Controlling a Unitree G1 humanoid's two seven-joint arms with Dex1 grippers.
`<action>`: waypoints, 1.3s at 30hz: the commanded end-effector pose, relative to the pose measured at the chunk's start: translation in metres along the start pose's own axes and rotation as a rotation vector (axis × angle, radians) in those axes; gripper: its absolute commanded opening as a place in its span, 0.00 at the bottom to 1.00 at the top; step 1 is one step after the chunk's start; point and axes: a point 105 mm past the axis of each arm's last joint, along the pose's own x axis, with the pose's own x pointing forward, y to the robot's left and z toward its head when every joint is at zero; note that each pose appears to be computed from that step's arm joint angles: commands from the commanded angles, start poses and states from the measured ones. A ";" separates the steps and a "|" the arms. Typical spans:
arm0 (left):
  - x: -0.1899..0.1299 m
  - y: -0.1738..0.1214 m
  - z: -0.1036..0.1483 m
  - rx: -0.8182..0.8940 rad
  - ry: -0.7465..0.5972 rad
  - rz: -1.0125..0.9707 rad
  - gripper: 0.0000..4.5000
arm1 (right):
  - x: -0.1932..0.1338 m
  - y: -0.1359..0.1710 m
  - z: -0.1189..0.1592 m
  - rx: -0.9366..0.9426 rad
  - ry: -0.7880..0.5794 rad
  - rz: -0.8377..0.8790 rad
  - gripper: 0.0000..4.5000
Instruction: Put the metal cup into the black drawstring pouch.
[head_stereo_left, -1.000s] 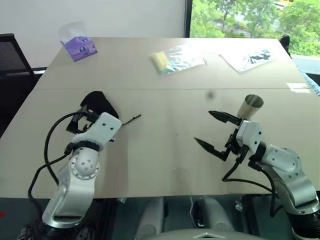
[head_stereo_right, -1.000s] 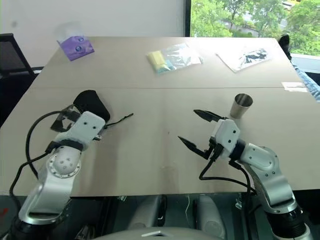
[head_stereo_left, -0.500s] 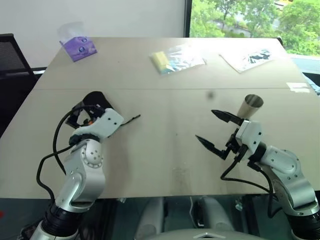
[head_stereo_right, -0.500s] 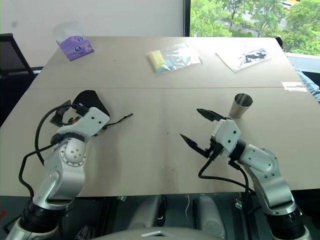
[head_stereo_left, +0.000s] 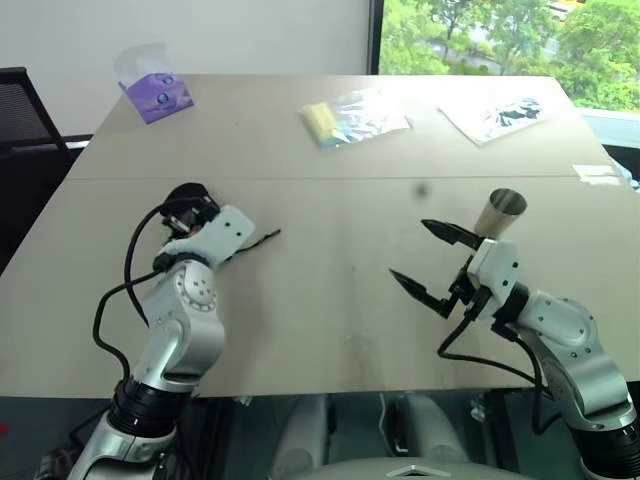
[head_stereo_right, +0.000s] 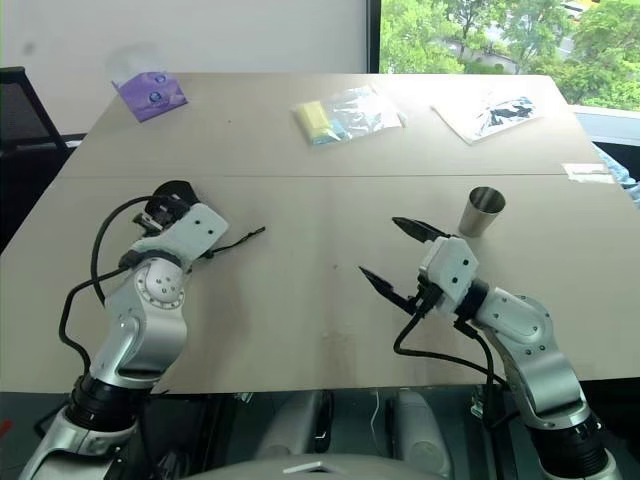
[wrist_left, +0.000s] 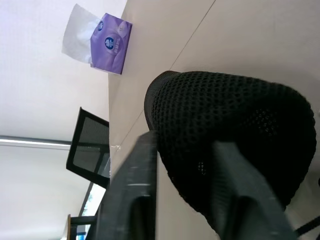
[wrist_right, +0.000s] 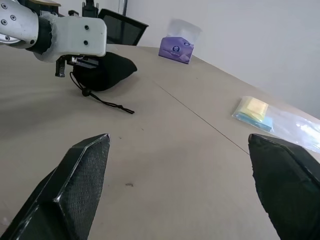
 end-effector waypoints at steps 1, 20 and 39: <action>0.006 0.010 0.005 -0.081 -0.006 -0.004 0.01 | -0.001 -0.010 0.012 -0.076 -0.021 -0.055 1.00; -0.001 -0.028 0.079 -0.719 -0.015 -0.585 0.01 | -0.044 -0.157 0.024 -0.130 0.449 -0.338 1.00; -0.009 -0.012 0.096 -0.735 -0.103 -0.539 0.00 | -0.051 -0.202 -0.043 0.110 0.854 -0.181 0.88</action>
